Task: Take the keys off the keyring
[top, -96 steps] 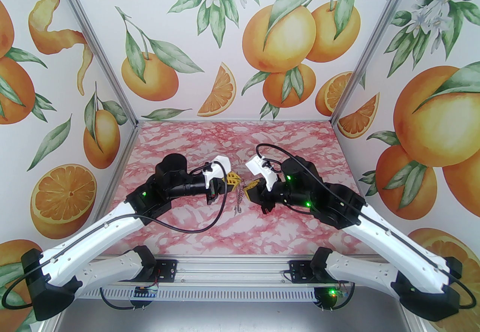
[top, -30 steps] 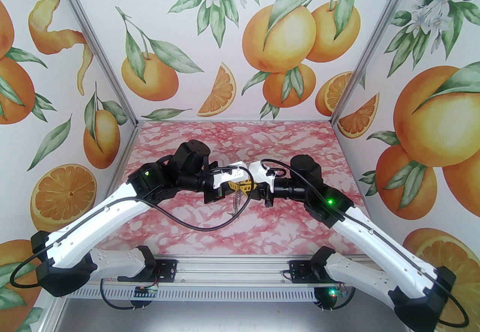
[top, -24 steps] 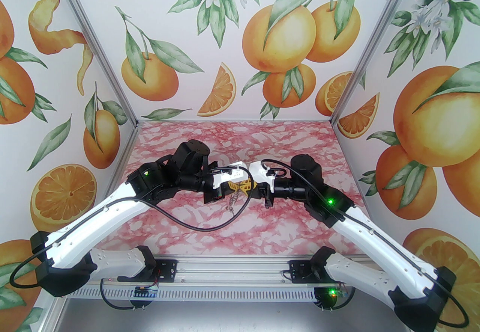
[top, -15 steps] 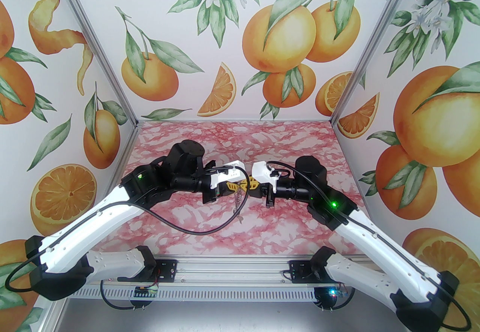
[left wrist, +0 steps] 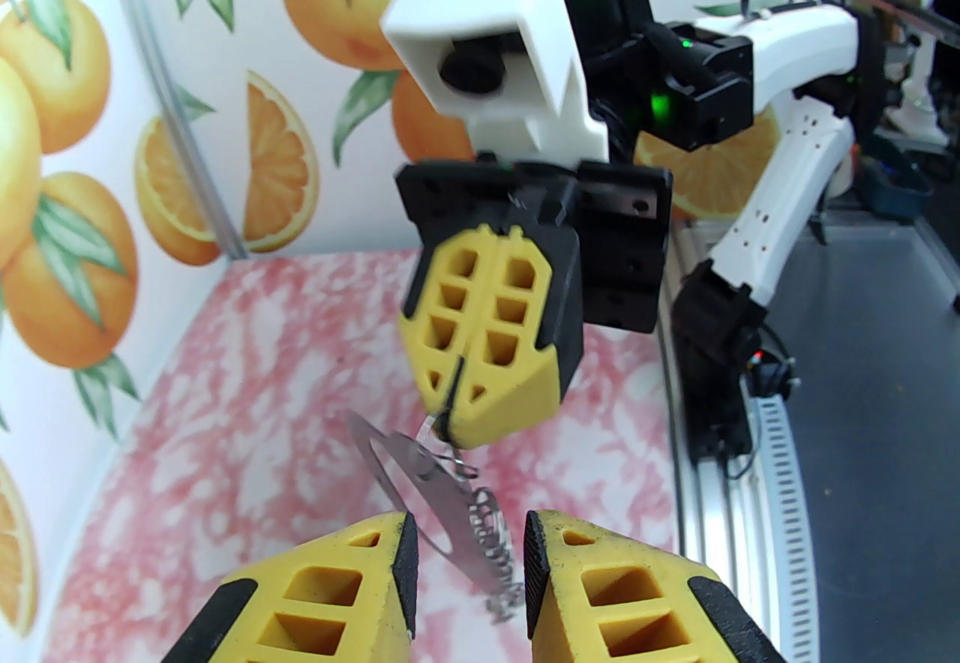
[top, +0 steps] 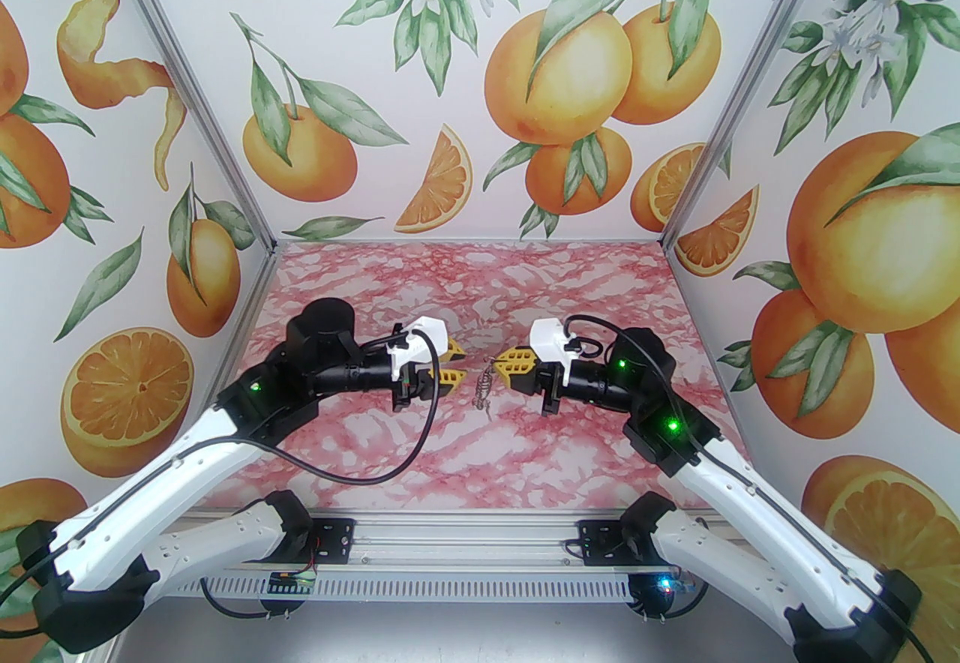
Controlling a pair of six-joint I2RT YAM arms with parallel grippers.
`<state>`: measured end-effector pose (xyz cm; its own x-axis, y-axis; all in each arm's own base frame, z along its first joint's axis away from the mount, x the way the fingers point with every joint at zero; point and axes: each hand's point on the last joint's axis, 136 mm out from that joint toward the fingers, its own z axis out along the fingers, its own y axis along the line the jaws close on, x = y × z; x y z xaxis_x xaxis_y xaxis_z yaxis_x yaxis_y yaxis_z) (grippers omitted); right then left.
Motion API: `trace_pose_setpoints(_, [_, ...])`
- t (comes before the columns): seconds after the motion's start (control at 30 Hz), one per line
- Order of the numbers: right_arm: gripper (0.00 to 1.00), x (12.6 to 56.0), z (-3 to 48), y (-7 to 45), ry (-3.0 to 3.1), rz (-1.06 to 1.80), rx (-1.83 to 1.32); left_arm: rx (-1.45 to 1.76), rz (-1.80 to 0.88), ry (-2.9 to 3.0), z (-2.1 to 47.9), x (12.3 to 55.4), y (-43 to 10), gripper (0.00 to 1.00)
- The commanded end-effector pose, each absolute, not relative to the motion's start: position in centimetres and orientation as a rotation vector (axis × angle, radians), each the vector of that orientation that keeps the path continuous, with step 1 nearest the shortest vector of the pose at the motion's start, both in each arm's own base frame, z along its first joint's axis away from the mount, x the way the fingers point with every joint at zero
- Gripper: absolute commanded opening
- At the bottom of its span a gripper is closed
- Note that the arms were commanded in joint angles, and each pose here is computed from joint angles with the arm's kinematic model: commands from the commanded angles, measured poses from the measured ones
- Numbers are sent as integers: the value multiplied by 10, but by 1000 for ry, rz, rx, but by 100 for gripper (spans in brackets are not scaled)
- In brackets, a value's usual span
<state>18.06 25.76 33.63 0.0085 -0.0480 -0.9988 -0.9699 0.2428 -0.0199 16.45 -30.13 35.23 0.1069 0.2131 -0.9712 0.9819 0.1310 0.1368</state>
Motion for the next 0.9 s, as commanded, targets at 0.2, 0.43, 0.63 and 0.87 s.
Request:
trace_pose_setpoints(0.2, [0,179,352,256,1149,871,-1116,1273,-987,1130,362,155,-306,31])
trace_pose_setpoints(0.43, [0,194,343,249,1086,606,-1174,1266,-803,1147,338,173,-299,31])
trace_pose_setpoints(0.63, [0,199,333,251,1049,483,-1254,1196,-693,1049,344,179,-291,32])
trace_pose_setpoints(0.87, [0,190,336,256,1002,510,-1301,1226,-702,1002,345,186,-305,31])
